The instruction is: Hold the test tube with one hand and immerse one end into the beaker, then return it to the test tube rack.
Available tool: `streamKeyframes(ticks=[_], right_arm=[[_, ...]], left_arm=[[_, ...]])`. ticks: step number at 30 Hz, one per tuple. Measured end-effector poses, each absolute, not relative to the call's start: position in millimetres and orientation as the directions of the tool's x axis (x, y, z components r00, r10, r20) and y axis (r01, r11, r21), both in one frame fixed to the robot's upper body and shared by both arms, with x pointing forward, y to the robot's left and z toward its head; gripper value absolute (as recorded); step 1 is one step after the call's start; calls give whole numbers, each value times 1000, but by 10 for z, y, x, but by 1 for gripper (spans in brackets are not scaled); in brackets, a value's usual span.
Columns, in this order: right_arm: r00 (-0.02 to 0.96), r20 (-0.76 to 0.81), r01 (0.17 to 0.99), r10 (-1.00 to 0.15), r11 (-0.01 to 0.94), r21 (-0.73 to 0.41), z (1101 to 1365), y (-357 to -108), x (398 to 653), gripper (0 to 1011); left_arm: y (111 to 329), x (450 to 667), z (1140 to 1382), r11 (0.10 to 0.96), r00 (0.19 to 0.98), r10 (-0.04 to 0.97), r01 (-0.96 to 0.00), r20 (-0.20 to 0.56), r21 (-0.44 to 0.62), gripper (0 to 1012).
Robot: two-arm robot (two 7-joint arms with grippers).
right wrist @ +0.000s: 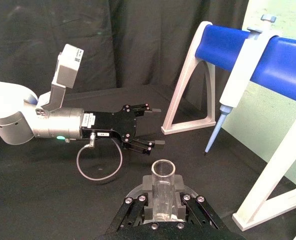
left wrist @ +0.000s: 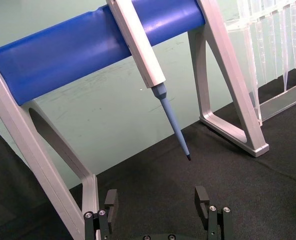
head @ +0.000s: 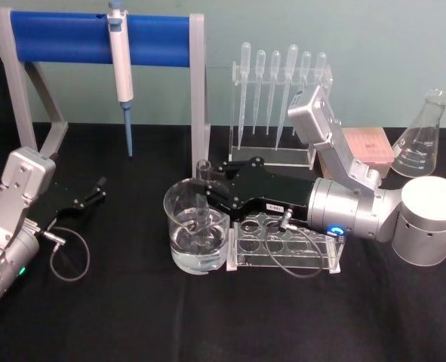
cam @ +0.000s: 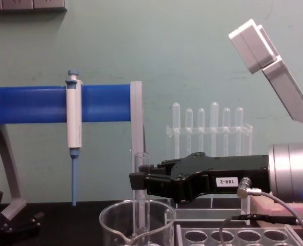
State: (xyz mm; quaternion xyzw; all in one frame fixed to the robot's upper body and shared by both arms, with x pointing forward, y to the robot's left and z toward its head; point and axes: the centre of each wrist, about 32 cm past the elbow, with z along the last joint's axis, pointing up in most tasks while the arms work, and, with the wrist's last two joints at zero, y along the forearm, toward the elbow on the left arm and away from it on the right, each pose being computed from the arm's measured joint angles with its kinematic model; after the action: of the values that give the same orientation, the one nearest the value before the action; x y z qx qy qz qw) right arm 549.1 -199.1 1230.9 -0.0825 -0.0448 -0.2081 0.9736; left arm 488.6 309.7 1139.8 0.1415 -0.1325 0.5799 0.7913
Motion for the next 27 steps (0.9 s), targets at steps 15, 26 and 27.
streamKeyframes(ticks=[15, 26, 27], right_arm=[[909, 121, 412, -398, 900, -142, 12309, -1991, 5491, 242], [909, 121, 412, -398, 900, -142, 12309, -1991, 5491, 242], [909, 121, 413, -398, 900, -142, 12309, -1991, 5491, 242]], left_arm=[[3097, 4886, 11398, 287, 292, 880, -955, 374, 70, 1000], [3097, 4886, 11398, 287, 292, 880, -955, 374, 70, 1000], [3096, 4886, 11398, 287, 292, 880, -955, 374, 70, 1000]])
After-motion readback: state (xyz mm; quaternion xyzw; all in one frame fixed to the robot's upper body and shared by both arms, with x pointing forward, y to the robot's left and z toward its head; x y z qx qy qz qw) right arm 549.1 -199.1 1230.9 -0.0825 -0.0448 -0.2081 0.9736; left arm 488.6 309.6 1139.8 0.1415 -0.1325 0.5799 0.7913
